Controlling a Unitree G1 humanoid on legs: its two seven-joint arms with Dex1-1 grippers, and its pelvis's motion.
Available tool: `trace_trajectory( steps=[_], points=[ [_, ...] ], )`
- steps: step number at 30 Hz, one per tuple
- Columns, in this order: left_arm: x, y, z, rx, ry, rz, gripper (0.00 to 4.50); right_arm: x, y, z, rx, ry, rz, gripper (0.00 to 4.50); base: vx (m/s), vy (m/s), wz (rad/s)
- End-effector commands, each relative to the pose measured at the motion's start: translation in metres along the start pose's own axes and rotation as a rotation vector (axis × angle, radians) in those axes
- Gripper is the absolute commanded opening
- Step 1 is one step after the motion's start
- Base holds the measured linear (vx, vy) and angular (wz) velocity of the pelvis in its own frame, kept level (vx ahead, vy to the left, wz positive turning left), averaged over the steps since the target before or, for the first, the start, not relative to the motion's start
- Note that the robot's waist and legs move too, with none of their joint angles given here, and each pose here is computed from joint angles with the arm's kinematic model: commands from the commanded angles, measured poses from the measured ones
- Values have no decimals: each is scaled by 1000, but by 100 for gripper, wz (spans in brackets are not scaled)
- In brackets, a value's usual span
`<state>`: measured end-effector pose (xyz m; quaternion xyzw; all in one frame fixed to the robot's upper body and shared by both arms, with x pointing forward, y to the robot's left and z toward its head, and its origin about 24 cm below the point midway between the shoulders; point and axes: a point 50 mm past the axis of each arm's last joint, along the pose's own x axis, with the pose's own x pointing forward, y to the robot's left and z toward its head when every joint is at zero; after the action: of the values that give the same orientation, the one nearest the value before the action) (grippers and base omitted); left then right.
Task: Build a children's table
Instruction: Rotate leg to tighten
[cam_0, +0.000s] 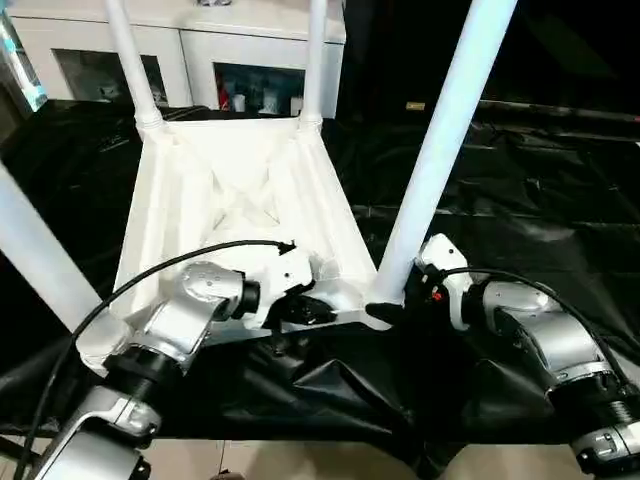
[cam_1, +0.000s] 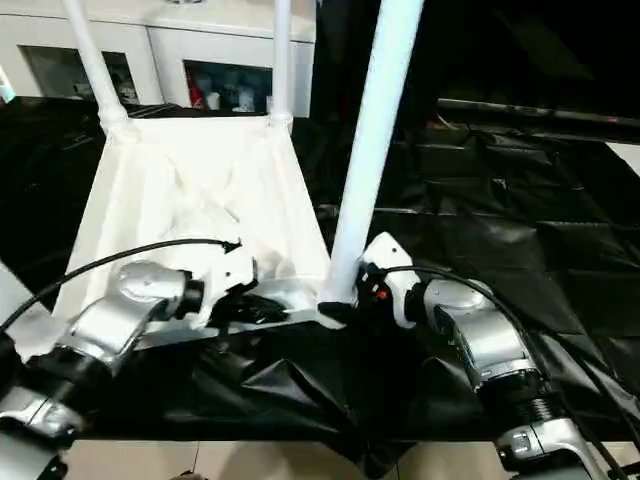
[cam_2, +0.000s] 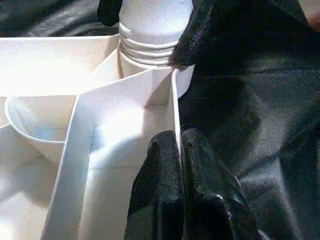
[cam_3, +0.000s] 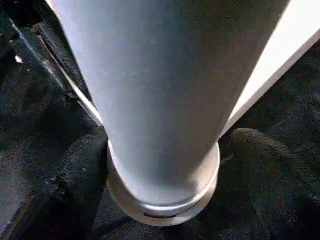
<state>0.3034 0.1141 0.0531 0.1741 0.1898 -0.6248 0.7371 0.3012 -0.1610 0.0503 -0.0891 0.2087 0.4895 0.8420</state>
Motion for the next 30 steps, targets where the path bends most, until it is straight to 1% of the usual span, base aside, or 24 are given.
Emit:
trace_trajectory(
  steps=[1, 2, 4, 6, 8, 9, 12, 13, 15, 17, 18, 19, 20, 21, 23, 25, 26, 27, 29, 30],
  points=[
    [6, -11, 2, 9, -27, -109, 0, -9, -5, 4, -17, -3, -30, 403, 0, 0, 0],
    [6, -11, 2, 9, -27, -110, 0, -9, -4, 3, -14, -3, -26, 403, 0, 0, 0],
    [5, -12, 2, 7, -26, -112, 0, -10, -3, 2, -6, -6, -15, 369, 0, 0, 0],
    [5, -12, 3, 6, -26, -114, 0, -10, -3, 2, -2, -9, -11, 366, 0, 0, 0],
    [5, -12, 3, 5, -26, -114, 0, -10, -3, 1, -1, -11, -13, 337, 0, 0, 0],
    [5, -12, 3, 4, -26, -114, 0, -10, -3, 1, 1, -12, -15, 337, 0, 0, 0],
    [5, -12, 2, 3, -27, -113, 0, -9, -2, 0, 8, -18, -20, 308, 0, 0, 0],
    [6, -12, 3, 0, -28, -101, 0, -9, -2, -2, 24, -28, -32, 296, 0, 0, 0],
    [8, -10, 2, -5, -26, -81, 0, -7, -3, -4, 41, -37, -56, 287, 0, 0, 0],
    [13, -3, 2, -18, -4, -2, 0, -2, -10, -8, 97, -61, -169, 278, 0, 0, 0],
    [20, 4, 2, -30, 20, 85, 0, 5, -18, -11, 178, -81, -295, 278, 0, 0, 0],
    [22, 6, 3, -34, 25, 107, 0, 7, -19, -12, 198, -85, -321, 277, 0, 0, 0],
    [27, 10, 4, -42, 36, 156, 0, 13, -22, -13, 247, -94, -380, 275, 0, 0, 0],
    [30, 11, 6, -44, 37, 168, 0, 16, -22, -13, 259, -96, -406, 274, 0, 0, 0],
    [41, 14, 11, -55, 44, 217, 0, 28, -23, -12, 308, -99, -490, 274, 0, 0, 0],
    [54, 15, 19, -65, 47, 243, 0, 41, -23, -8, 383, -97, -596, 273, 0, 0, 0],
    [56, 14, 21, -65, 47, 247, 0, 44, -22, -8, 390, -95, -604, 273, 0, 0, 0],
    [69, 13, 28, -64, 48, 258, 0, 59, -17, -2, 408, -81, -634, 273, 0, 0, 0],
    [79, 10, 34, -60, 47, 261, 0, 71, -10, 5, 398, -77, -624, 273, 0, 0, 0],
    [86, 8, 38, -49, 48, 256, 0, 81, -4, 12, 376, -95, -597, 273, 0, 0, 0]
  ],
)
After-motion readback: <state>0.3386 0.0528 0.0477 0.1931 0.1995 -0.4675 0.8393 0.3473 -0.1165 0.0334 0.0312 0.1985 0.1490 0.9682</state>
